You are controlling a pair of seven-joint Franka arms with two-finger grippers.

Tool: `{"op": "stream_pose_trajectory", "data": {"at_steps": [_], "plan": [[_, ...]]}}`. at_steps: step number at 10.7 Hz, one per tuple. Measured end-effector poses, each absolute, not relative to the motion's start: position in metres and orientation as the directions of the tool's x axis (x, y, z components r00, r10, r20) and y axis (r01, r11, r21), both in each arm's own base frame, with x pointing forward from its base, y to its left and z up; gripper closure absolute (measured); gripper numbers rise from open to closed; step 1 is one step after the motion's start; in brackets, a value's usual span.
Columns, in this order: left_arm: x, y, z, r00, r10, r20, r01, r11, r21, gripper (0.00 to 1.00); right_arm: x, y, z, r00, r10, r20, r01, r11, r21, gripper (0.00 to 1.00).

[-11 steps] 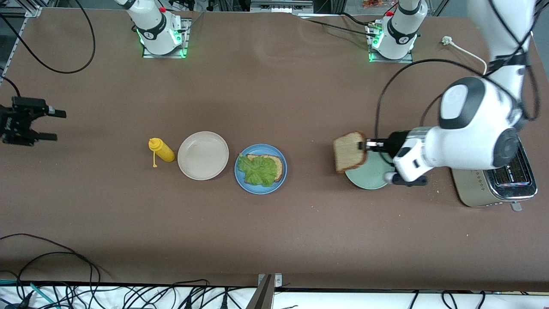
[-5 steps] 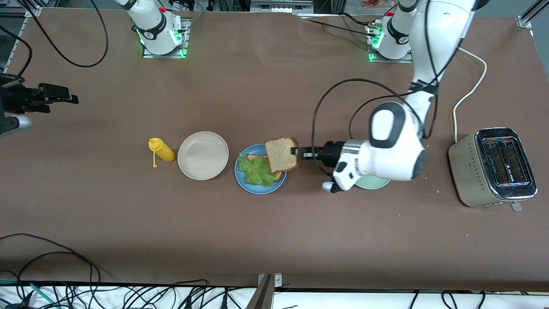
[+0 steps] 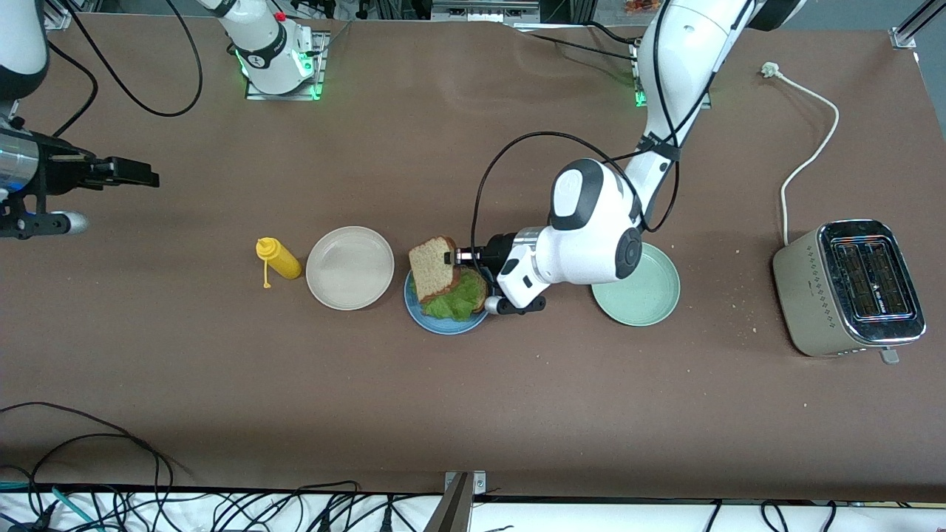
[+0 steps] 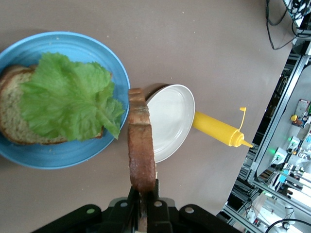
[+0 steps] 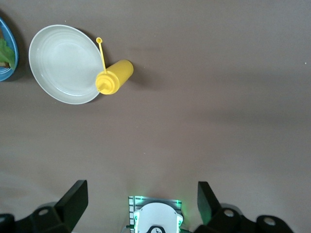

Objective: Make sandwich in blue plate with both arms
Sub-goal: 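Carry the toast over the lettuce on the blue plate with the left gripper, then lower the toast onto the lettuce and open the left gripper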

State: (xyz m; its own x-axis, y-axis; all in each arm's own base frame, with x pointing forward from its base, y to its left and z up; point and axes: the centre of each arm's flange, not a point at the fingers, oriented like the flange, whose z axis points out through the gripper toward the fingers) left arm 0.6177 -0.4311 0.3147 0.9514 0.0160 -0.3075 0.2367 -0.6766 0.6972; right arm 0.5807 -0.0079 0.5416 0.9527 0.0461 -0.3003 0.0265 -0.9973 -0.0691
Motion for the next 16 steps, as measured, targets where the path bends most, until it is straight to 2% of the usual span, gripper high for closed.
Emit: {"op": "stream_pose_trajectory", "data": {"at_steps": [3, 6, 8, 10, 12, 13, 16], "plan": [[0.620, -0.430, 0.295, 0.970, -0.060, -0.236, 0.132, -0.683, 0.718, 0.92, 0.572, 0.005, 0.519, 0.966, 0.054, -0.253, 0.039, -0.997, -0.065, 0.00], [0.614, -0.438, 0.277, 0.970, -0.080, -0.229, 0.112, -0.691, 0.714, 0.92, 0.551, -0.004, 0.509, 0.955, 0.158, -0.251, 0.144, -0.987, -0.073, 0.00], [0.609, -0.447, 0.268, 0.971, -0.078, -0.224, 0.108, -0.697, 0.709, 0.92, 0.551, -0.013, 0.507, 0.957, 0.160, -0.242, 0.162, -0.987, -0.010, 0.00], [0.609, -0.446, 0.256, 0.971, -0.069, -0.231, 0.117, -0.703, 0.701, 0.92, 0.553, -0.016, 0.503, 0.956, 0.157, -0.247, 0.160, -0.987, -0.005, 0.00], [0.613, -0.439, 0.245, 0.970, -0.055, -0.237, 0.129, -0.712, 0.690, 0.86, 0.558, -0.004, 0.494, 0.953, 0.174, -0.250, 0.175, -0.984, -0.020, 0.00], [0.619, -0.431, 0.243, 0.972, -0.044, -0.230, 0.129, -0.718, 0.684, 0.77, 0.560, 0.004, 0.493, 0.952, 0.183, -0.247, 0.180, -0.983, -0.037, 0.00], [0.635, -0.396, 0.229, 0.983, -0.060, -0.171, 0.071, -0.740, 0.669, 0.37, 0.555, 0.012, 0.489, 0.936, 0.194, -0.292, 0.185, -0.981, -0.059, 0.00]]}}
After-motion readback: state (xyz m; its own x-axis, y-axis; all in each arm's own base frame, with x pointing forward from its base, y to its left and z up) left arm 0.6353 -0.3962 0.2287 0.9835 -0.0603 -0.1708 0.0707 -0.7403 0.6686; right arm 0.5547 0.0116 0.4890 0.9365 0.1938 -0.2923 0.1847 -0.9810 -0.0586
